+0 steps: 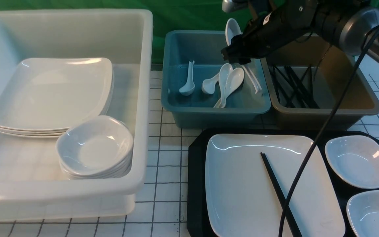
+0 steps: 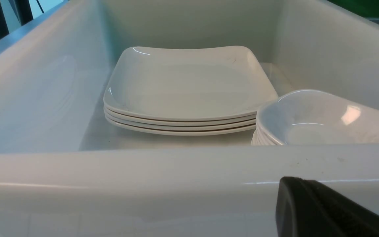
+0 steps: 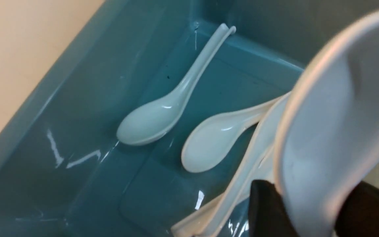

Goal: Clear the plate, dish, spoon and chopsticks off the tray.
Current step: Use the right arm to put the soup spoon into the small storage box in the middle, then use the right arm to grab a pair of chopsticks from the plate

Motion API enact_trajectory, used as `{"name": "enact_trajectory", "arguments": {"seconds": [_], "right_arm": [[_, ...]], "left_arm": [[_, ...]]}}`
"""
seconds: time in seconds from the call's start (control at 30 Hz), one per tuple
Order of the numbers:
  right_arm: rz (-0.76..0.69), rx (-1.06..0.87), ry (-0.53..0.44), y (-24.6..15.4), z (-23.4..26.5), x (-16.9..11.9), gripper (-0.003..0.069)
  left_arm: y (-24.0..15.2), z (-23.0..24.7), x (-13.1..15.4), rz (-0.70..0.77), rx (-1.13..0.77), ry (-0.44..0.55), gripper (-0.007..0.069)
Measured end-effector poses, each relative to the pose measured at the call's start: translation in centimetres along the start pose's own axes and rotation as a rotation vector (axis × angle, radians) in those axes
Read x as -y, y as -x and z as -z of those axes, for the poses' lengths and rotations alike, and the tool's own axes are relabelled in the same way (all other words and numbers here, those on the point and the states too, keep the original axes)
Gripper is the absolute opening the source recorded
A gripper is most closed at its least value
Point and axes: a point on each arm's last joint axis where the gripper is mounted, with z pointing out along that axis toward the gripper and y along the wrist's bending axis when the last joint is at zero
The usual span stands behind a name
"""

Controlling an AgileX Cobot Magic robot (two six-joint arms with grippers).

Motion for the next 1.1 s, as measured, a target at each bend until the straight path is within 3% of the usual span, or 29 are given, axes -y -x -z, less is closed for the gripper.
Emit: {"name": "enact_trajectory", "arguments": {"seconds": [0.13,0.27,0.37,0.4,0.53,0.73,0.9,1.1], "right_arm": [[0.0,0.001,0.001,0.2,0.3,0.0,0.0331],[0.006,-0.025,0.012,0.6,2.3,-0.3,0.03],[0.02,-0.044,0.016,1.2,4.8,-0.5,0.0237],[0.04,-0.074,0.018,1.7,7.9,-0.7,0.016],[0.059,-0.144,0.031,1.8,14.2,-1.4,0.0036],[-0.012,-0.168,0.028,-0.1,19.7,-2.5,0.0004],[-0.088,-0.377,0.058,-6.0,18.4,-4.2,0.0057],[-0.09,-0.63,0.092,-14.6,13.8,-7.0,0.0327]], "left_arm": [[0.0,0.0,0.0,0.0,0.0,0.0,0.0005],[0.0,0.0,0.0,0.0,0.0,0.0,0.0005],[0.0,0.0,0.0,0.0,0.0,0.0,0.0005],[0.0,0.0,0.0,0.0,0.0,0.0,0.0005],[0.0,0.0,0.0,0.0,0.0,0.0,0.0005],[0.0,0.0,0.0,0.001,0.0,0.0,0.0005],[0.0,0.0,0.0,0.001,0.0,0.0,0.0005],[0.0,0.0,0.0,0.003,0.0,-0.001,0.0005]]}}
